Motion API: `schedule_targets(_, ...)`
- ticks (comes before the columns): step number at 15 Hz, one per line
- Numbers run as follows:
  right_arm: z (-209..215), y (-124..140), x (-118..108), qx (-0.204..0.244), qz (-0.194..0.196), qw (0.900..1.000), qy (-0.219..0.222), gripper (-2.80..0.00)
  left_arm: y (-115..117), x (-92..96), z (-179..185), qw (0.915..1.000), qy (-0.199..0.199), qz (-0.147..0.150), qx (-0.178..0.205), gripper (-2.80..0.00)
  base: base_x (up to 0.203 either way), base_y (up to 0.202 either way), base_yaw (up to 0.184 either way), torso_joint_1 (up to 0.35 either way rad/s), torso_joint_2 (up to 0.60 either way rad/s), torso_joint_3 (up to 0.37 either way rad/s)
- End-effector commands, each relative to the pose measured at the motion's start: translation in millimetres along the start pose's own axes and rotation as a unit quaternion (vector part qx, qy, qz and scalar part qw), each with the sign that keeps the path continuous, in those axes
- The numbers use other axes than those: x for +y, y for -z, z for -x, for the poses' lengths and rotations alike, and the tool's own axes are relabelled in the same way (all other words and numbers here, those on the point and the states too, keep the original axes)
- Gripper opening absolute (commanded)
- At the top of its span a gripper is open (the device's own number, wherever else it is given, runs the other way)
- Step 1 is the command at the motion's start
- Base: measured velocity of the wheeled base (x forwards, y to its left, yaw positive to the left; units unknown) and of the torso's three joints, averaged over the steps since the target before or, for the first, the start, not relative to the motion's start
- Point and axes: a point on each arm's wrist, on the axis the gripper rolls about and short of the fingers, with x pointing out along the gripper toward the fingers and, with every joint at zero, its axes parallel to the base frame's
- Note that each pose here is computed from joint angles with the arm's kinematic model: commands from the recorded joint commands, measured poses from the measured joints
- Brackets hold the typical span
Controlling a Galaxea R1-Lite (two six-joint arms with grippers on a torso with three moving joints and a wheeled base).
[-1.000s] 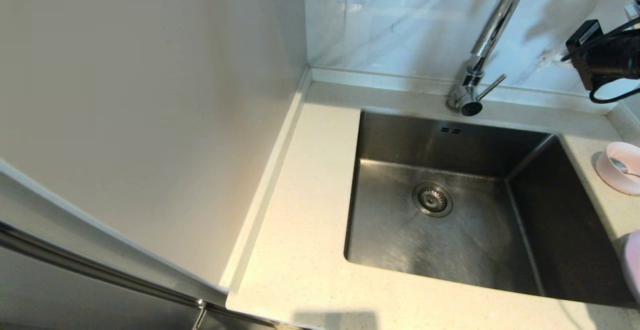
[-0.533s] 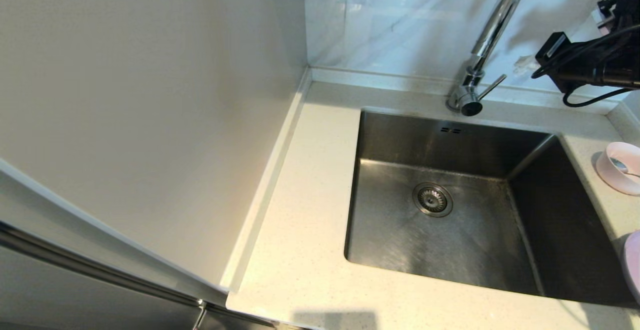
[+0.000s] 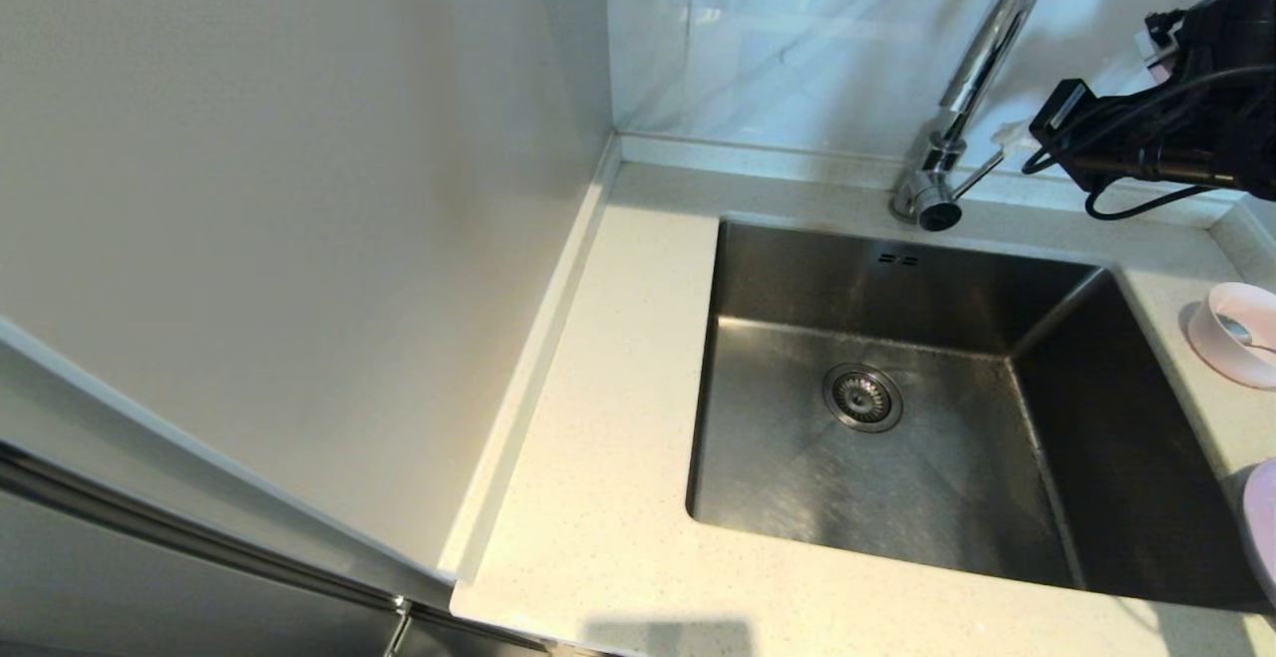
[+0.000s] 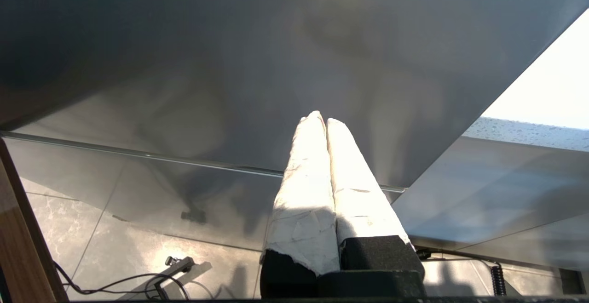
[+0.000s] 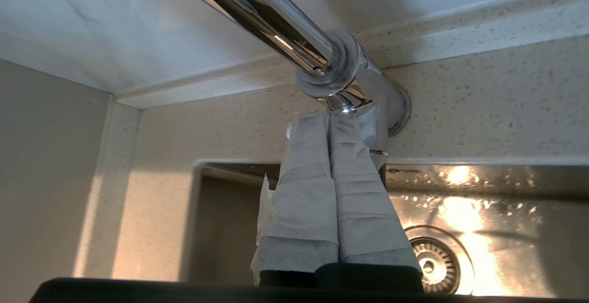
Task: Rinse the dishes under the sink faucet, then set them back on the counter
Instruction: Turn on the faucet
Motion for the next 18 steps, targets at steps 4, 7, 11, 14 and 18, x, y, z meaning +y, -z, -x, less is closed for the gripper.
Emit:
schedule_targets(4,1.8,4.9,-2.2,0.024,0.030,0.999,0.011,-2.80,0.0,0.0,0.0,1.0000,0.000,0.000,0.000,-2.80,0.000,0.000,0.000,0.000,0.00,0.000)
schedule_targets(7,3.0,10.3,-6.1,0.040,0.039,0.998,0.018,-2.80,0.0,0.0,0.0,1.0000,0.000,0.000,0.000,-2.80,0.000,0.000,0.000,0.000,0.00,0.000)
schedule_targets(11,14.9,13.3,-6.5,0.052,0.042,0.998,0.021,-2.80,0.0,0.0,0.0,1.0000,0.000,0.000,0.000,-2.80,0.000,0.000,0.000,0.000,0.00,0.000)
schedule_targets(14,19.1,8.1,-1.8,0.039,0.048,0.998,0.018,-2.80,0.0,0.0,0.0,1.0000,0.000,0.000,0.000,-2.80,0.000,0.000,0.000,0.000,0.00,0.000)
schedule_targets(18,47.5,-23.1,20.9,-0.017,0.067,0.998,0.000,-2.80,0.0,0.0,0.0,1.0000,0.000,0.000,0.000,-2.80,0.000,0.000,0.000,0.000,0.00,0.000)
